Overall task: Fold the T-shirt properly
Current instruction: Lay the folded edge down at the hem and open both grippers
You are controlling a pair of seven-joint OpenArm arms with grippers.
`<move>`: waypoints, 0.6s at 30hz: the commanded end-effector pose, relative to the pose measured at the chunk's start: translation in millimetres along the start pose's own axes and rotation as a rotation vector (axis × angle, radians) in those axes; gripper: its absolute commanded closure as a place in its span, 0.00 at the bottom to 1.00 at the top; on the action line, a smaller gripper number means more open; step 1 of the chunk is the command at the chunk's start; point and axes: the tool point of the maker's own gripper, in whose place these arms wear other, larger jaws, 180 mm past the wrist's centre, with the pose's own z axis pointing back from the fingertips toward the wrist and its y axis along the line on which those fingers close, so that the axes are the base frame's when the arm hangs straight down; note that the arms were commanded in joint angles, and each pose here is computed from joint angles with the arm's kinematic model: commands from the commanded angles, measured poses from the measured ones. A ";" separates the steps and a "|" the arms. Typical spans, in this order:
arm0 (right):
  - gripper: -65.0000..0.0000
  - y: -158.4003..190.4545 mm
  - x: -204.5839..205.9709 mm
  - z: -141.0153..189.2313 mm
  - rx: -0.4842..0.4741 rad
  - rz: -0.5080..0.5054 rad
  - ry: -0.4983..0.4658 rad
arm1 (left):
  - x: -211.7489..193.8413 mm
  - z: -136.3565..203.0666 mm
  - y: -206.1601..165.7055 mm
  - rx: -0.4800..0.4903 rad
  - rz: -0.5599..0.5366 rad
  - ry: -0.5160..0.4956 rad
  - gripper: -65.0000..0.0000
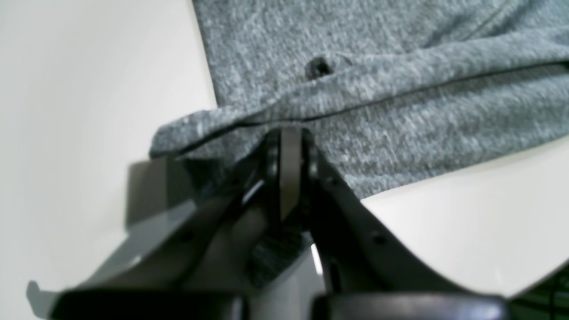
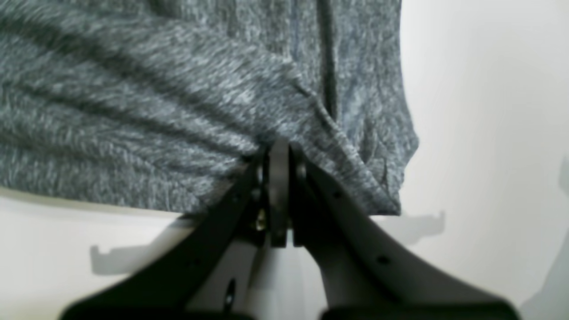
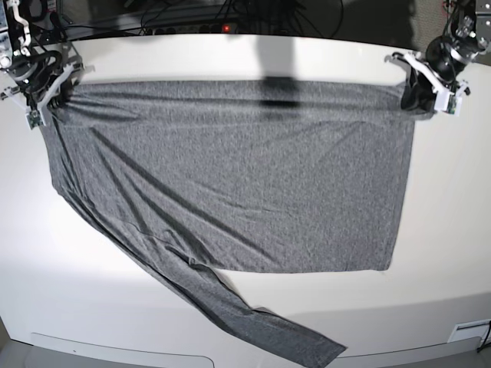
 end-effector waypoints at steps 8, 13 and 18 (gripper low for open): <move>1.00 -2.2 -44.9 19.5 -0.098 -0.046 0.052 | -44.0 32.1 -12.4 -0.012 0.000 0.123 1.00; 1.00 -3.5 -48.3 25.5 -0.084 -0.066 0.033 | -61.1 43.3 -17.8 -0.016 0.014 0.165 1.00; 1.00 -13.7 -46.9 29.9 -0.099 -0.072 0.024 | -67.8 49.6 -21.9 -0.022 0.018 0.183 1.00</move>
